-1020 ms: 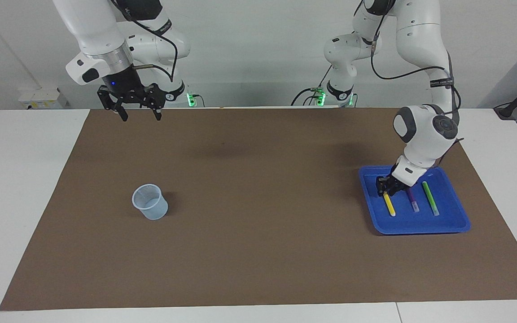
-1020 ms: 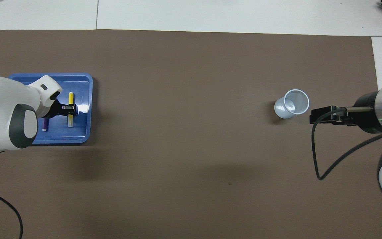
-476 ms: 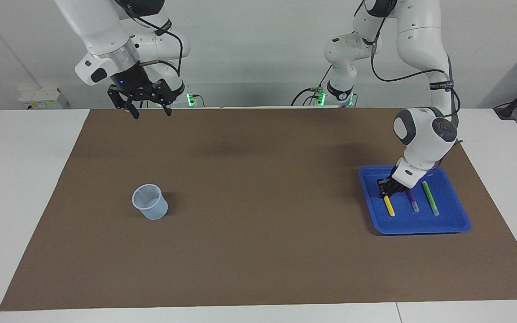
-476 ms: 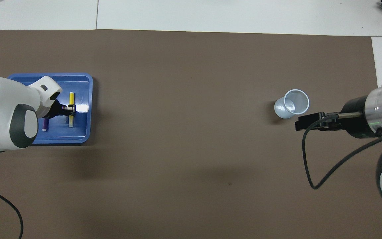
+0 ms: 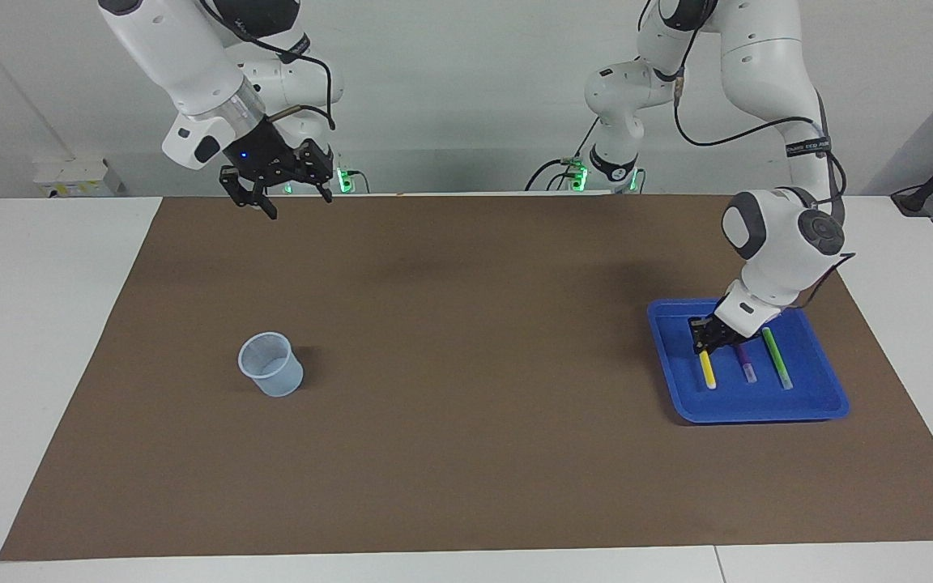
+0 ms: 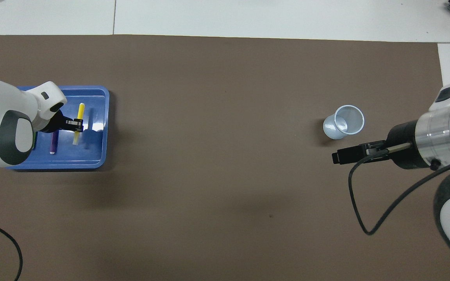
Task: Transfer and insert pens with both arms
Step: 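Lift the yellow pen with the left gripper while the right gripper approaches, then grasp the yellow pen's free end with the right gripper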
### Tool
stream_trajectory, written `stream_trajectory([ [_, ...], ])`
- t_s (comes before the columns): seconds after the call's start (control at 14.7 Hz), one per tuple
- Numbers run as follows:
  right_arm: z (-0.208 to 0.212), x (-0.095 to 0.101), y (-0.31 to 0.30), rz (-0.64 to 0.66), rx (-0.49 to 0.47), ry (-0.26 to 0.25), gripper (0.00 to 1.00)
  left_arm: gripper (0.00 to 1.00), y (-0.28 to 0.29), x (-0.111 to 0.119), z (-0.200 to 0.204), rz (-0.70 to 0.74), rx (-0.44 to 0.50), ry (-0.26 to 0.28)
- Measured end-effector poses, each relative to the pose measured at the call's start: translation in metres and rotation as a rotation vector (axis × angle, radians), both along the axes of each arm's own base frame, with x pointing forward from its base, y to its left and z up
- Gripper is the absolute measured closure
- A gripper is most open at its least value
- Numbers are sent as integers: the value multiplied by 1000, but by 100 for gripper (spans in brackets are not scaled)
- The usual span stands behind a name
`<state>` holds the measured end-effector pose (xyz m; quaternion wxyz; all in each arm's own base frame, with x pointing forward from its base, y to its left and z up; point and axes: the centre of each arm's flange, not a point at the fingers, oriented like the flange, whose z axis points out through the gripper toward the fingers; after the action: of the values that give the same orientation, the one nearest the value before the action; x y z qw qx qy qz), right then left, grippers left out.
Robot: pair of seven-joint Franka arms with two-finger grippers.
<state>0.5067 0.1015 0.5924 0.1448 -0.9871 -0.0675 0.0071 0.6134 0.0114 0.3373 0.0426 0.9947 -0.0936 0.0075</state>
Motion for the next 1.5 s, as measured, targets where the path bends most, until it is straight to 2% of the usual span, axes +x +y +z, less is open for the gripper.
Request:
stream_trajectory([
  [0.2,-7,3,30,19,11,-29,0,83,25,2,7,-130,0,-12],
  [0.41,-11,6,36,-15,27,-22,0,83,29,7,16,-246,-4,-44],
  [0.75,-10,10,45,-85,41,-39,0,83,-3,10,23,-361,-187,-114],
  [0.88,-11,13,55,-133,49,-53,0,83,-21,11,25,-390,-252,-137],
  [1.02,-16,14,68,-186,52,-40,0,83,-48,10,32,-406,-314,-157],
  [1.16,-21,20,81,-246,65,-51,0,83,-82,10,42,-450,-347,-174],
  [1.36,-29,32,89,-333,161,-46,0,83,-133,3,53,-531,-377,-183],
  [1.5,-32,44,87,-390,223,-63,0,83,-160,-2,55,-570,-388,-182],
])
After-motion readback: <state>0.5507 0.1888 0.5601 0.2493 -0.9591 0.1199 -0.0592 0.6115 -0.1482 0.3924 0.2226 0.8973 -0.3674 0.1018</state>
